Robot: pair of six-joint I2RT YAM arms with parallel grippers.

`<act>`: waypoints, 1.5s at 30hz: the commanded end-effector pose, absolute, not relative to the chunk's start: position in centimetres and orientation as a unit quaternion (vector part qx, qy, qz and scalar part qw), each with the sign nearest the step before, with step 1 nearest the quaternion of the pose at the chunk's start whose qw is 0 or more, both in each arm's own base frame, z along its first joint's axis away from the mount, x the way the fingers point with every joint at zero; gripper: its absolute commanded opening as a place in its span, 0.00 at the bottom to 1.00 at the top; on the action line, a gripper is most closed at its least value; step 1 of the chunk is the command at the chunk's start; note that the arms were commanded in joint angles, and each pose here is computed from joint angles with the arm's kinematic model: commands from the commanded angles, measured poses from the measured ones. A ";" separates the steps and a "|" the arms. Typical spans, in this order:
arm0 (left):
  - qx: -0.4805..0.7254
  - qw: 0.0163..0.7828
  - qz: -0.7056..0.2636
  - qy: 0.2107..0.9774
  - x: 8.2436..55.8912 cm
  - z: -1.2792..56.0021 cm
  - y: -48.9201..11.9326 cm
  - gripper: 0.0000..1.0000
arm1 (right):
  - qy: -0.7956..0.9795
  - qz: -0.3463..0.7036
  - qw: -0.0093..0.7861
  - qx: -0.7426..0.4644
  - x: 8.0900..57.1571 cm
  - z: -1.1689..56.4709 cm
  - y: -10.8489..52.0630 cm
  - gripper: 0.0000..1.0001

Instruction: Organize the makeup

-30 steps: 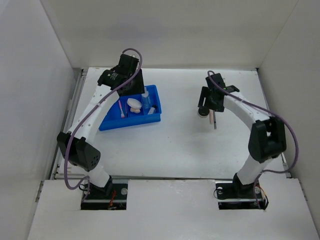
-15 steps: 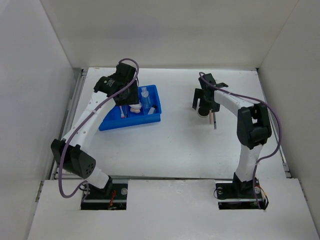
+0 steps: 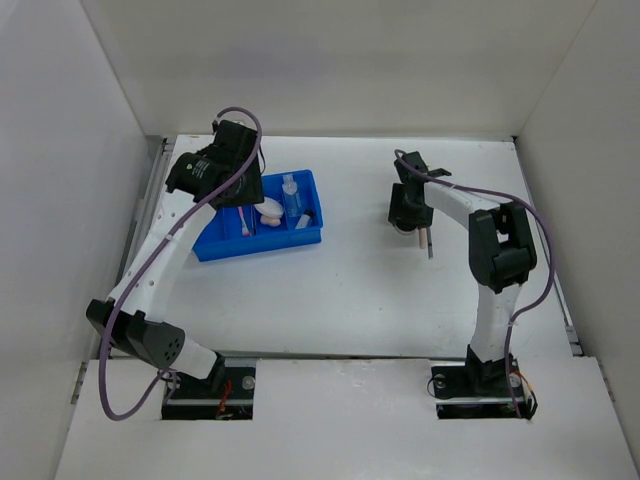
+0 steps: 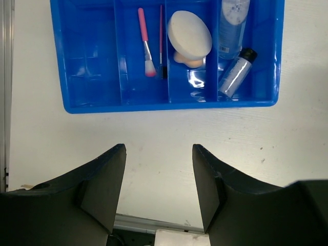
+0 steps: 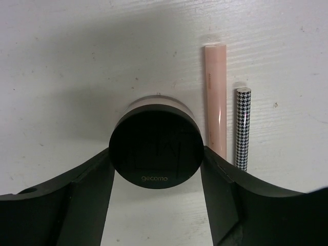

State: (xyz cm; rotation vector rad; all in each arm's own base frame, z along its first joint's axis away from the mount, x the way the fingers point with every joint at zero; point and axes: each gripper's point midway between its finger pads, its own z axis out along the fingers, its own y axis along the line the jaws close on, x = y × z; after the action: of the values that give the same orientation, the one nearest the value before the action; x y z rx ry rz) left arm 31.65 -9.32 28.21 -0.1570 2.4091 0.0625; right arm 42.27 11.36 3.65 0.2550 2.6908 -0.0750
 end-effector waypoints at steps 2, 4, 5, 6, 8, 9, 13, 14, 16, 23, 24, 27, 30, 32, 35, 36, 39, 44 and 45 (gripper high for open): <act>-0.067 0.385 0.034 0.920 30.6 30.9 -8.0 0.51 | 0.967 -0.020 0.237 0.089 43.7 3.9 11.5 0.58; -0.068 0.388 0.032 0.918 30.3 31.4 -7.9 0.51 | 0.967 -0.020 0.237 0.089 43.7 3.9 11.5 0.49; -0.070 0.388 0.037 0.918 30.1 31.6 -7.6 0.51 | 0.967 -0.020 0.237 0.089 43.7 3.9 11.5 0.46; -0.071 0.393 0.034 0.916 30.2 32.0 -7.6 0.51 | 0.966 -0.018 0.244 0.089 43.8 4.5 11.5 0.43; -0.073 0.396 0.039 0.915 29.6 32.6 -7.2 0.51 | 0.961 -0.005 0.262 0.090 44.0 6.4 11.8 0.39; -0.075 0.404 0.035 0.911 29.7 33.2 -7.2 0.51 | 0.959 0.000 0.271 0.085 43.9 7.3 12.3 0.38; -0.094 0.417 0.031 0.904 29.3 34.9 -6.6 0.52 | 0.944 0.053 0.322 0.041 43.2 13.1 17.2 0.35; -0.103 0.420 0.026 0.901 29.2 35.3 -6.6 0.52 | 0.939 0.070 0.336 0.030 43.1 15.0 18.7 0.35; -0.120 0.429 0.023 0.895 28.9 36.4 -6.0 0.54 | 0.929 0.103 0.355 -0.001 42.2 17.8 22.0 0.34; -0.174 0.479 0.003 0.860 27.3 40.9 -4.1 0.52 | 0.886 0.225 0.380 -0.144 37.6 25.4 38.3 0.34; -0.183 0.488 0.000 0.854 27.3 41.5 -4.0 0.51 | 0.880 0.243 0.373 -0.166 36.3 25.7 40.5 0.34; -0.202 0.542 -0.040 0.815 26.0 45.0 -3.5 0.48 | 0.860 0.292 0.369 -0.201 35.1 26.8 45.5 0.34; -0.185 0.583 -0.078 0.787 25.1 48.0 -3.8 0.49 | 0.829 0.333 0.383 -0.233 34.3 28.1 49.1 0.34; -0.177 0.592 -0.094 0.781 25.0 48.9 -4.2 0.49 | 0.814 0.358 0.379 -0.257 33.1 28.2 51.5 0.34; -0.164 0.598 -0.100 0.778 24.9 49.5 -4.4 0.49 | 0.788 0.395 0.383 -0.276 32.1 29.7 54.1 0.34; -0.163 0.598 -0.100 0.778 24.9 49.5 -4.4 0.49 | 0.788 0.398 0.379 -0.279 32.3 28.8 54.7 0.34; -0.157 0.598 -0.101 0.780 24.9 49.4 -4.6 0.49 | 0.768 0.419 0.392 -0.285 32.3 28.7 56.6 0.35; -0.152 0.598 -0.110 0.779 24.7 49.5 -4.9 0.49 | 0.729 0.455 0.423 -0.288 32.8 29.6 59.2 0.35; -0.149 0.597 -0.114 0.780 24.7 49.5 -5.0 0.49 | 0.719 0.460 0.429 -0.294 33.0 29.3 59.8 0.36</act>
State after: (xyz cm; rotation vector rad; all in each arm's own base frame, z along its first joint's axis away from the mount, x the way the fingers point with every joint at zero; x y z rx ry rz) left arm 24.48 -4.53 48.83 -0.3762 1.8311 -0.2358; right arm 32.79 56.85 22.74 -0.7251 2.0784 1.0014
